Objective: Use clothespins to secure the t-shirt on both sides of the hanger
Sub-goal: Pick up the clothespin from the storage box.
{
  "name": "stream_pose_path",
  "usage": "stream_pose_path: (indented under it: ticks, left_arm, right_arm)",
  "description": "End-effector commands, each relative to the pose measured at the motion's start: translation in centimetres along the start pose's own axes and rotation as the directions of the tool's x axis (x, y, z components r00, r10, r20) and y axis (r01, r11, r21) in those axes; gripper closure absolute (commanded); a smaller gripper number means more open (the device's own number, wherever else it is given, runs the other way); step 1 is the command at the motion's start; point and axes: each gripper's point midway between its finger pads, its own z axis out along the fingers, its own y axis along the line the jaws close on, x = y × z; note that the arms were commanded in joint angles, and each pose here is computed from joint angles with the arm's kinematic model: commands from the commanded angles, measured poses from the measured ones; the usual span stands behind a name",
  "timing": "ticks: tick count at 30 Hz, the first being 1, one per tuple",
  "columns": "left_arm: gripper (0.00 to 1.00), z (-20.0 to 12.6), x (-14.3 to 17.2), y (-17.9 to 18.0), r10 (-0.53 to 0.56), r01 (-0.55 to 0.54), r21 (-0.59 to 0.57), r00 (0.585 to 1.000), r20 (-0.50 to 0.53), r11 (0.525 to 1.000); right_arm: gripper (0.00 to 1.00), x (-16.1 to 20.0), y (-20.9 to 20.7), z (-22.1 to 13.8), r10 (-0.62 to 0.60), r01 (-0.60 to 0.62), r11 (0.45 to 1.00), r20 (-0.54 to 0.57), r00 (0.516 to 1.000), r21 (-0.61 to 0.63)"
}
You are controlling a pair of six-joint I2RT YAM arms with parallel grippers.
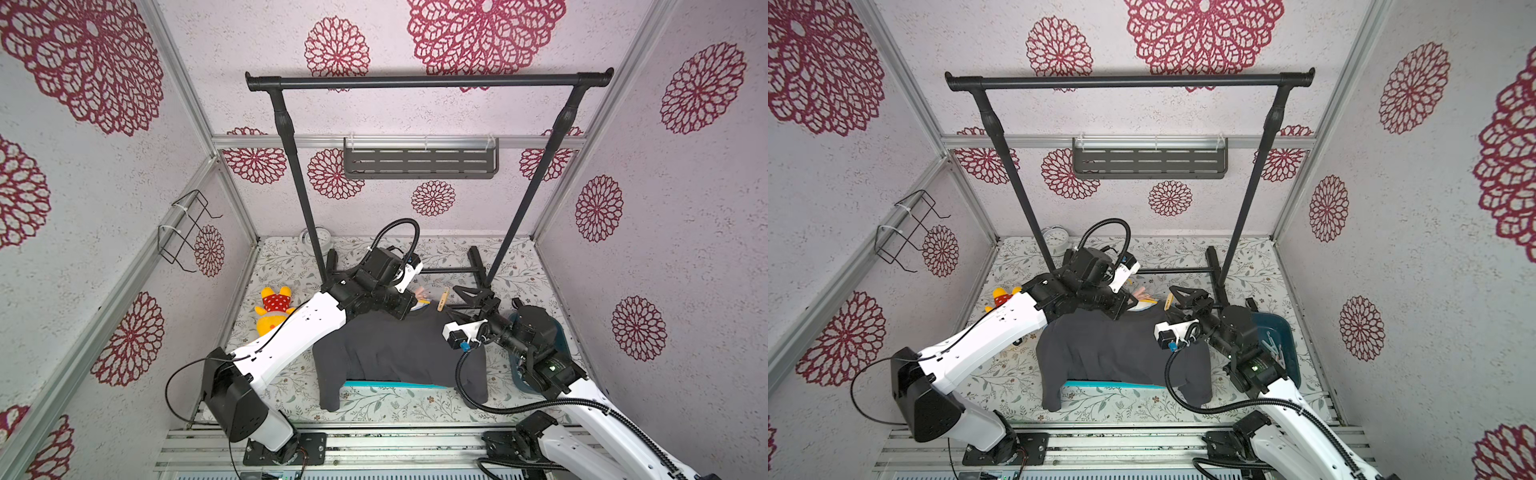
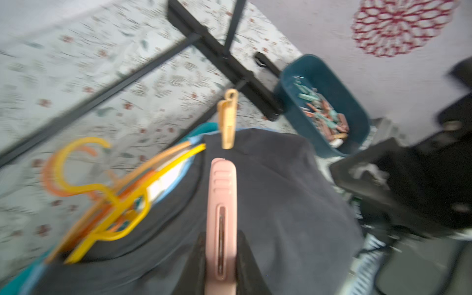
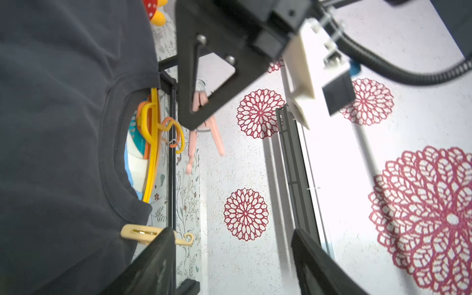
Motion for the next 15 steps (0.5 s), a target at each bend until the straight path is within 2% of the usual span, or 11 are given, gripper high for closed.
stream_pose_path:
  ticks: [1, 3, 5, 7, 8, 9, 11, 13, 14, 15]
  left_arm:
    - [1.00, -3.4, -2.4, 3.2, 0.133, -0.098, -0.216, 0.980, 0.150, 0.971]
    - [1.00, -5.1, -3.1, 3.3, 0.173, -0.115, -0.241, 0.957, 0.234, 0.964]
    - [1.00, -6.7, -3.6, 3.1, 0.216, -0.135, -0.253, 0.920, 0.328, 0.958]
    - [1.00, -8.0, -3.9, 2.5, 0.251, -0.157, -0.251, 0.879, 0.405, 0.955]
    - [1.00, -8.7, -4.0, 2.3, 0.266, -0.164, -0.255, 0.857, 0.442, 0.953]
    - [1.00, -9.4, -4.2, 2.1, 0.274, -0.167, -0.256, 0.838, 0.472, 0.952]
    - [1.00, -10.5, -4.3, 1.5, 0.292, -0.186, -0.248, 0.805, 0.516, 0.951]
    - [1.00, -11.2, -4.5, 1.3, 0.299, -0.185, -0.254, 0.783, 0.546, 0.949]
    - [1.00, -11.5, -4.6, 1.3, 0.303, -0.185, -0.259, 0.772, 0.559, 0.948]
    - [1.00, -11.6, -4.6, 1.2, 0.312, -0.192, -0.262, 0.764, 0.565, 0.946]
  right_arm:
    - [0.17, -1.3, -5.2, -1.4, 0.323, -0.343, 0.913, 0.121, 0.939, 0.221]
    - [0.14, -0.6, -7.4, -2.2, 0.543, -0.579, 0.758, 0.202, 0.815, 0.302]
    - [0.10, 0.5, -9.4, -3.0, 0.737, -0.786, 0.519, 0.289, 0.611, 0.336]
    - [0.07, 1.4, -10.3, -3.2, 0.846, -0.893, 0.316, 0.331, 0.418, 0.320]
    - [0.09, 1.5, -10.5, -3.3, 0.885, -0.937, 0.201, 0.358, 0.299, 0.286]
    - [0.10, 1.4, -10.4, -3.1, 0.906, -0.963, 0.122, 0.369, 0.207, 0.242]
    - [0.11, 0.5, -10.4, -2.6, 0.925, -0.992, -0.062, 0.380, -0.015, 0.114]
    - [0.13, -0.4, -10.4, -2.1, 0.909, -0.978, -0.207, 0.371, -0.192, 0.002]
    - [0.15, -0.7, -10.4, -1.8, 0.892, -0.961, -0.272, 0.362, -0.269, -0.045]
    - [0.17, -0.9, -10.3, -1.5, 0.879, -0.944, -0.320, 0.347, -0.326, -0.079]
